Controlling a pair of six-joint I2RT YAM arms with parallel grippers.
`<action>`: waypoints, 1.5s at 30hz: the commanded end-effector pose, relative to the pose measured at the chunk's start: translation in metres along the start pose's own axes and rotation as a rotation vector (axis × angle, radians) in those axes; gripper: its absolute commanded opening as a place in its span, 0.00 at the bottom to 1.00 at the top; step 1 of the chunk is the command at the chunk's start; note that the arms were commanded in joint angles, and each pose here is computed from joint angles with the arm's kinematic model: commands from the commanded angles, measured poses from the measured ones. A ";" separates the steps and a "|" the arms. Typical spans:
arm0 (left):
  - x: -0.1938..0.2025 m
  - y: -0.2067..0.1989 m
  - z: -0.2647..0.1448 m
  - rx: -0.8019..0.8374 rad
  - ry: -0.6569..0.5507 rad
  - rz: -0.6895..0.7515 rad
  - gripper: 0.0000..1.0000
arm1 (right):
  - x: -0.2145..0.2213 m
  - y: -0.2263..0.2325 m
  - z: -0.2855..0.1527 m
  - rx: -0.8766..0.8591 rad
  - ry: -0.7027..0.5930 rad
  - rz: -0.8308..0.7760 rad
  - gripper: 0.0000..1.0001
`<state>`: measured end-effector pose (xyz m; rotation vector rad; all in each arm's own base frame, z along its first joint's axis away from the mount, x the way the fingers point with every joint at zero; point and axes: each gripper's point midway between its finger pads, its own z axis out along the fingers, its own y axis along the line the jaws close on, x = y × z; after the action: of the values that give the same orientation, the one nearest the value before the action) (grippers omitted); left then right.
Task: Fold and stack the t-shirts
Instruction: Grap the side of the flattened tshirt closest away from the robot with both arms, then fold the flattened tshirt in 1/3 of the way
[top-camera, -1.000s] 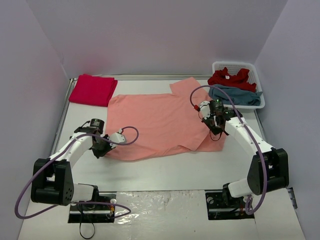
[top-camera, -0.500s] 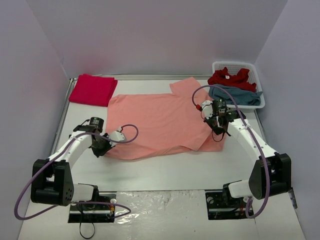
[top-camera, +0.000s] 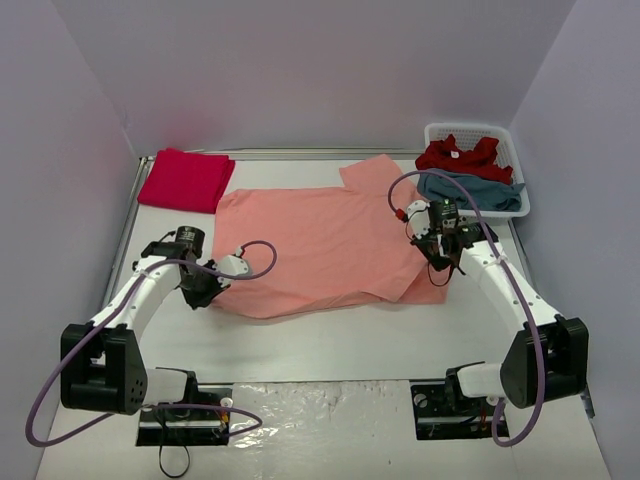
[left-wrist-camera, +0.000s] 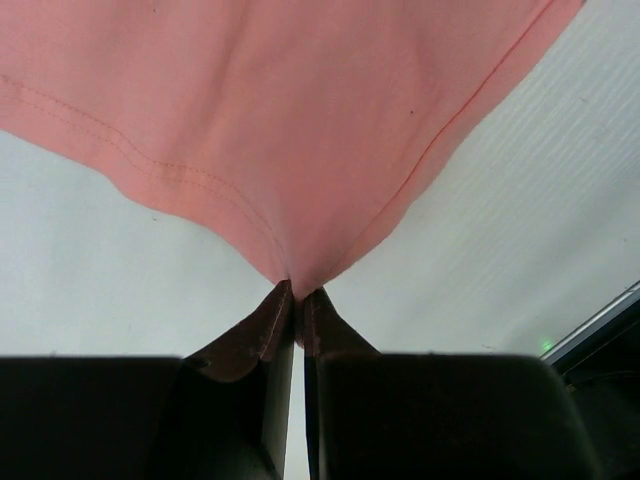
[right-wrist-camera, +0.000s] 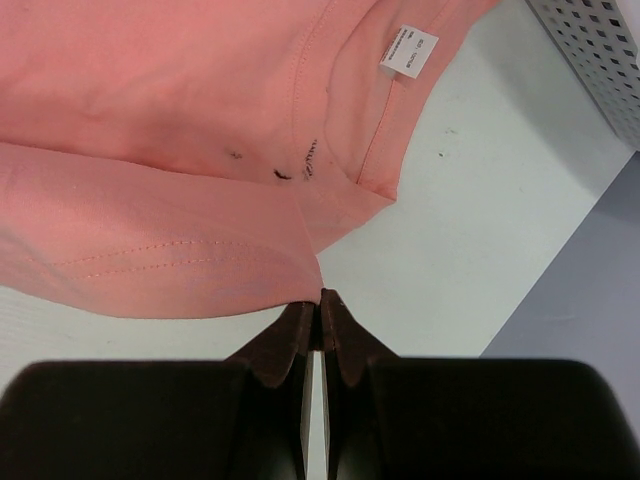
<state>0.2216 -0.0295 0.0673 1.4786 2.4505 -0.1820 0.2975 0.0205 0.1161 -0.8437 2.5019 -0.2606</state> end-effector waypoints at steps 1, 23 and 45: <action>-0.008 0.004 -0.020 -0.016 -0.030 0.027 0.02 | -0.001 -0.009 -0.017 0.021 -0.009 0.009 0.00; -0.019 0.033 -0.033 -0.053 -0.013 -0.001 0.02 | -0.037 -0.064 -0.033 0.163 -0.022 0.066 0.00; -0.011 0.010 -0.032 0.097 0.007 0.071 0.02 | -0.042 -0.057 -0.012 0.100 0.012 0.061 0.00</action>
<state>0.2518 -0.0247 0.0997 1.5188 2.4296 -0.2011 0.3565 0.0055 0.1597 -0.7377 2.4778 -0.3678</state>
